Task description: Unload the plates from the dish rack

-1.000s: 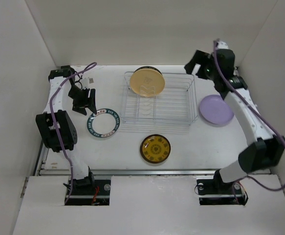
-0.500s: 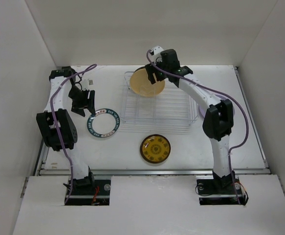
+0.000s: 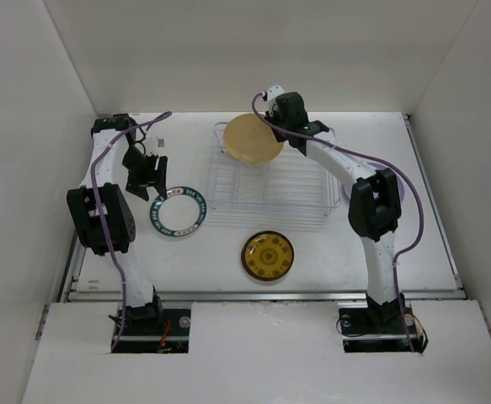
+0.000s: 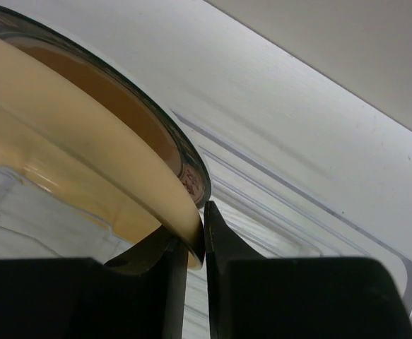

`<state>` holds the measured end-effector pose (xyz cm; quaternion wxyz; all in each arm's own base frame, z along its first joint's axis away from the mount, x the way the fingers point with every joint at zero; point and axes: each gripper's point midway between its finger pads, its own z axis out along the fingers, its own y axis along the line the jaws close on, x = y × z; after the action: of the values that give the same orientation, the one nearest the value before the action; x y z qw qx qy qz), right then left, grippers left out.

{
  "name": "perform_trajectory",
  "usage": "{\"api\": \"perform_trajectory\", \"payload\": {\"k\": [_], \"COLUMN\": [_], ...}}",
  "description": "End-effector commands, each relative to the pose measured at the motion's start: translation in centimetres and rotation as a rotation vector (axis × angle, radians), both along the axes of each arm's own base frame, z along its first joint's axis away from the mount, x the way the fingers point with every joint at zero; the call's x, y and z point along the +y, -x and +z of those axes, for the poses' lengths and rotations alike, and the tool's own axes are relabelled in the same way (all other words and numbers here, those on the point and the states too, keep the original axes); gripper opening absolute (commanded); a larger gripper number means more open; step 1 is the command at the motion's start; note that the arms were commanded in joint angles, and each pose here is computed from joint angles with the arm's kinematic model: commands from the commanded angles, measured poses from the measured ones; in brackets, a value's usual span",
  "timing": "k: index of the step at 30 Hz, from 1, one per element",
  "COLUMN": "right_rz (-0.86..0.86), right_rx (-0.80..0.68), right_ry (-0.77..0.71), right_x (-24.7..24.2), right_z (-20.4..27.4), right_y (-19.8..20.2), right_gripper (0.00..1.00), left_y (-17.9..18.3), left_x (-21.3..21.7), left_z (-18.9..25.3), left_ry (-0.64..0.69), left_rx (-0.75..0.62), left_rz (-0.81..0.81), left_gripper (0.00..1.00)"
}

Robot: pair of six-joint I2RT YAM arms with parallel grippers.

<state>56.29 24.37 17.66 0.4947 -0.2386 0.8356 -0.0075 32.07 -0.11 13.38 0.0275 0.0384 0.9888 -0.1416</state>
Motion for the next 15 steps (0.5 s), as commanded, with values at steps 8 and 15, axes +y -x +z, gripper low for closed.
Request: {"api": "perform_trajectory", "payload": {"k": [8,15], "right_rz": [-0.161,-0.428], "right_rx": [-0.379,-0.449], "right_ry": [-0.079,-0.340], "right_x": [-3.2,-8.9], "right_z": [16.3,22.5], "right_y": [1.8,5.4], "right_gripper": [0.00,0.00], "left_y": [-1.8,-2.4], "left_x": [-5.4,-7.8], "left_z": [4.1,4.5], "left_ry": [0.007,0.048], "left_rx": [-0.098,-0.121], "left_rz": [-0.177,-0.184], "left_gripper": [0.57,0.57]}}
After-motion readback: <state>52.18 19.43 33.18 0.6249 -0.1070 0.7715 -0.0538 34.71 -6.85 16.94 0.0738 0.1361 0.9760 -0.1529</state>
